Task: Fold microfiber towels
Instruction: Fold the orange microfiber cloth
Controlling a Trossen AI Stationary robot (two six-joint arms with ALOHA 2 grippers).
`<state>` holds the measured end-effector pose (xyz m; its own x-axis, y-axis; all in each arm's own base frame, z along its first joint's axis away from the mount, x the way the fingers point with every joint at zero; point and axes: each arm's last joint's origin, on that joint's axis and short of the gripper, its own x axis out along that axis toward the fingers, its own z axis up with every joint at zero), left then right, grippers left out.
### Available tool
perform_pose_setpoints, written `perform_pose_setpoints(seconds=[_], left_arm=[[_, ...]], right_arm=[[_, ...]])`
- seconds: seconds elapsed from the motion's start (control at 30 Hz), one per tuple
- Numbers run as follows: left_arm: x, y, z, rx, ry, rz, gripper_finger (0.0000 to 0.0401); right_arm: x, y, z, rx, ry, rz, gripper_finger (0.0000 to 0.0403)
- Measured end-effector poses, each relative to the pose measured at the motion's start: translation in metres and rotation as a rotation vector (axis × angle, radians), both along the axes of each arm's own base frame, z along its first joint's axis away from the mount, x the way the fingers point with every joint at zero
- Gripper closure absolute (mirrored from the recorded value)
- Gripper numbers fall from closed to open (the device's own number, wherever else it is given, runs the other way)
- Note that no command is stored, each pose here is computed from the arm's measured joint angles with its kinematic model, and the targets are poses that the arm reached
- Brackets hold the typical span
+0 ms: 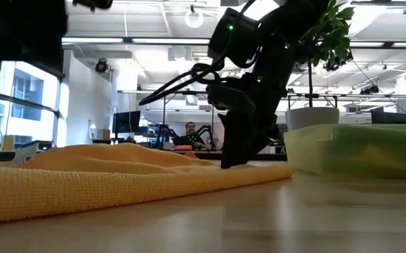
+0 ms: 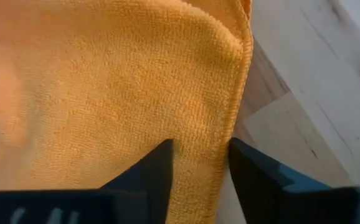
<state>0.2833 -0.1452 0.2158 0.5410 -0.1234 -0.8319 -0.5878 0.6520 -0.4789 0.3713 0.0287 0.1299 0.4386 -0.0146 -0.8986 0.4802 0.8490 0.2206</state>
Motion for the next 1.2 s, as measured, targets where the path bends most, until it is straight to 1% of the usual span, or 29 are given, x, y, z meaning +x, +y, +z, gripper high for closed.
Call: perform_pose_setpoints(seconds=[0.1,0.23,0.33,0.53,0.63,0.7,0.8,0.87,0.97,1.07,1.13,1.2], left_arm=[[-0.004,0.003,0.013,0.008,-0.057,0.022,0.0263],[-0.010,0.008,0.031,0.010,-0.131,0.049,0.0263],[-0.017,0.011,0.044,0.038,-0.193,0.062,0.0263],[-0.027,0.013,0.061,0.099,-0.281,0.100,0.0263],[-0.029,0.014,0.064,0.111,-0.298,0.111,0.0263],[-0.029,0.014,0.063,0.117,-0.299,0.114,0.0263],[-0.029,0.014,0.064,0.111,-0.300,0.112,0.0263],[-0.029,0.014,0.063,0.110,-0.297,0.109,0.0263],[-0.029,0.014,0.064,0.113,-0.302,0.114,0.0263],[-0.029,0.014,0.064,0.116,-0.304,0.118,0.0263],[-0.029,0.014,0.064,0.116,-0.304,0.117,0.0263],[-0.029,0.014,0.064,0.116,-0.304,0.118,0.0263]], right_arm=[[0.000,0.003,-0.006,-0.028,0.016,-0.008,0.0298],[-0.001,0.008,-0.010,-0.066,0.028,-0.054,0.0341],[-0.001,0.009,-0.010,-0.093,0.027,-0.059,0.0364],[-0.002,0.008,-0.010,-0.110,0.040,-0.061,0.0398],[0.000,0.007,-0.005,-0.173,0.068,-0.054,0.0400],[0.000,0.006,0.000,-0.241,0.112,-0.030,0.0401],[0.002,0.002,0.011,-0.319,0.195,0.021,0.0402],[0.005,0.000,0.024,-0.380,0.234,0.041,0.0402],[0.003,-0.005,0.044,-0.477,0.334,0.054,0.0402],[0.005,-0.007,0.066,-0.570,0.375,0.061,0.0402],[0.006,-0.007,0.079,-0.594,0.393,0.062,0.0402],[0.009,-0.007,0.090,-0.587,0.379,0.050,0.0403]])
